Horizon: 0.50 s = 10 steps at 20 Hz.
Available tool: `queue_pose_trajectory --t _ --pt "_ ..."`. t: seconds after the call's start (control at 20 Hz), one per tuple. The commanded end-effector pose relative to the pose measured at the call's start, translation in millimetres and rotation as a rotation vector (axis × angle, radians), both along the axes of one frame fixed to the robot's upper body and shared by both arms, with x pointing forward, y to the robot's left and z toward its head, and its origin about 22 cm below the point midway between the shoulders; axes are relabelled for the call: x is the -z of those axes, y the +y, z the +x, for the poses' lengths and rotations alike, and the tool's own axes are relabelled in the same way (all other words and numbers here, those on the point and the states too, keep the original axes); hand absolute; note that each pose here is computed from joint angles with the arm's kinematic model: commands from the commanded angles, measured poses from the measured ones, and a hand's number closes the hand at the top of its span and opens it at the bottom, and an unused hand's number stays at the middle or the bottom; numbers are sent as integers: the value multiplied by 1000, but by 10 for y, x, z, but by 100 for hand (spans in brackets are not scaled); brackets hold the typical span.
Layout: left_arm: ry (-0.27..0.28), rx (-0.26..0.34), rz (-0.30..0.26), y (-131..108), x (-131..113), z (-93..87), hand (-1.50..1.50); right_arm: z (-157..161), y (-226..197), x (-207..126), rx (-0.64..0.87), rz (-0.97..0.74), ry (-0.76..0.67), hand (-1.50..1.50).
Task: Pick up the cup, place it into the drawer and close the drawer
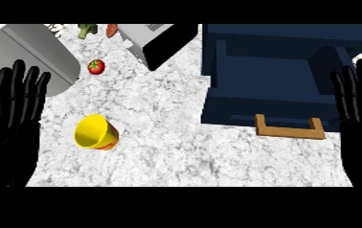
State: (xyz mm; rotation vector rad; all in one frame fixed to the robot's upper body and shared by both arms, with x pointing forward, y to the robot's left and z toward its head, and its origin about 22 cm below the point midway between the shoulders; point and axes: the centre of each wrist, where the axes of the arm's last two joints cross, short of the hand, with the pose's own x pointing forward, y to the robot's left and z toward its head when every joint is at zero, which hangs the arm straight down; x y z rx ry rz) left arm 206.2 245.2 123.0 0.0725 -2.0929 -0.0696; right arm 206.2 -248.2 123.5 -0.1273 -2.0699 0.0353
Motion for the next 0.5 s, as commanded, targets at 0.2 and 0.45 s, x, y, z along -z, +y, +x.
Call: queue_pose_trajectory --t 0.2,0.45 --pt "-34 -501 17 57 80 -21 -150 43 123 21 -130 -21 -1 -150" --pt "11 -594 -205 -312 168 92 -150 147 248 -63 -236 52 74 -150"
